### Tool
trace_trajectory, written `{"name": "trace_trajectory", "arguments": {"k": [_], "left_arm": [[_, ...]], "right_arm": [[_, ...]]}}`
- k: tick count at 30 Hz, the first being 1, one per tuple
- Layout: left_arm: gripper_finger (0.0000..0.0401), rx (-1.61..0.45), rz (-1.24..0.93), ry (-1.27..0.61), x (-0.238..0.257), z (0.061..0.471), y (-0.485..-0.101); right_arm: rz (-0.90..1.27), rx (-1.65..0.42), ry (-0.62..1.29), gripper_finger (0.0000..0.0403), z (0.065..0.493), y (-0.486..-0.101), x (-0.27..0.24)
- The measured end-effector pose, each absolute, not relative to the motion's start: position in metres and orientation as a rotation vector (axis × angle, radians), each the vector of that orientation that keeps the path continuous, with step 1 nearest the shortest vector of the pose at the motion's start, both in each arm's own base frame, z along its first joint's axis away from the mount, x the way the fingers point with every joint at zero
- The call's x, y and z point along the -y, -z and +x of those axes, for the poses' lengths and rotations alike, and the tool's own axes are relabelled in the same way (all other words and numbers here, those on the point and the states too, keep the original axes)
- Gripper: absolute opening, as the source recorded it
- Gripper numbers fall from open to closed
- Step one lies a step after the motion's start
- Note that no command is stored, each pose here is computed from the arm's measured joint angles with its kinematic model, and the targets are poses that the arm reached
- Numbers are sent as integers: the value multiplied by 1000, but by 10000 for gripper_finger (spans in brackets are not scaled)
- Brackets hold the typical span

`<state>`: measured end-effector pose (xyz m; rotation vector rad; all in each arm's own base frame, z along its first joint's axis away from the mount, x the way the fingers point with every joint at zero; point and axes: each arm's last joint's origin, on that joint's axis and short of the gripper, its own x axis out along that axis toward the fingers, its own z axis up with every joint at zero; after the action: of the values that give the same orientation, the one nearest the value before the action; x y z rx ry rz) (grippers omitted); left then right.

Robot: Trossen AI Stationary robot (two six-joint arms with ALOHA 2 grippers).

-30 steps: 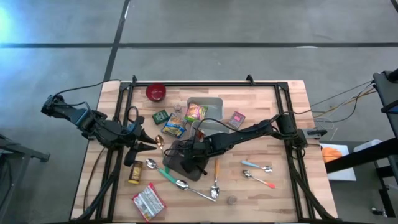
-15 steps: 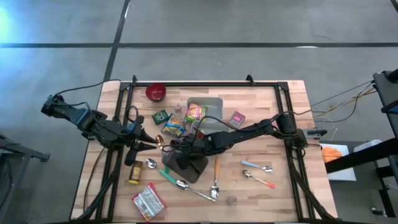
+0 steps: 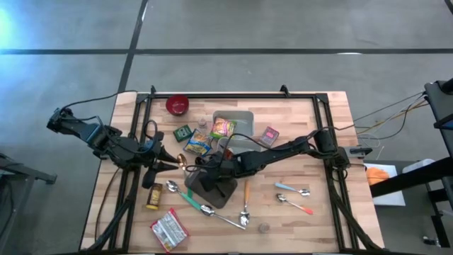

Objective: Pick & Place Food Item
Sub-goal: Put the black spoon into the black bin

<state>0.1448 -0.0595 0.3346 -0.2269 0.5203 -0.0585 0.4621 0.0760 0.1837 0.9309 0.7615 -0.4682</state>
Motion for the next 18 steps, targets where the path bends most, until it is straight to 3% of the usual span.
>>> {"name": "trace_trajectory", "arguments": {"k": [18], "left_arm": [[102,-508,-250,15,58,145,-335]], "right_arm": [[1023,-757,532,8,459,-181,-79]]}}
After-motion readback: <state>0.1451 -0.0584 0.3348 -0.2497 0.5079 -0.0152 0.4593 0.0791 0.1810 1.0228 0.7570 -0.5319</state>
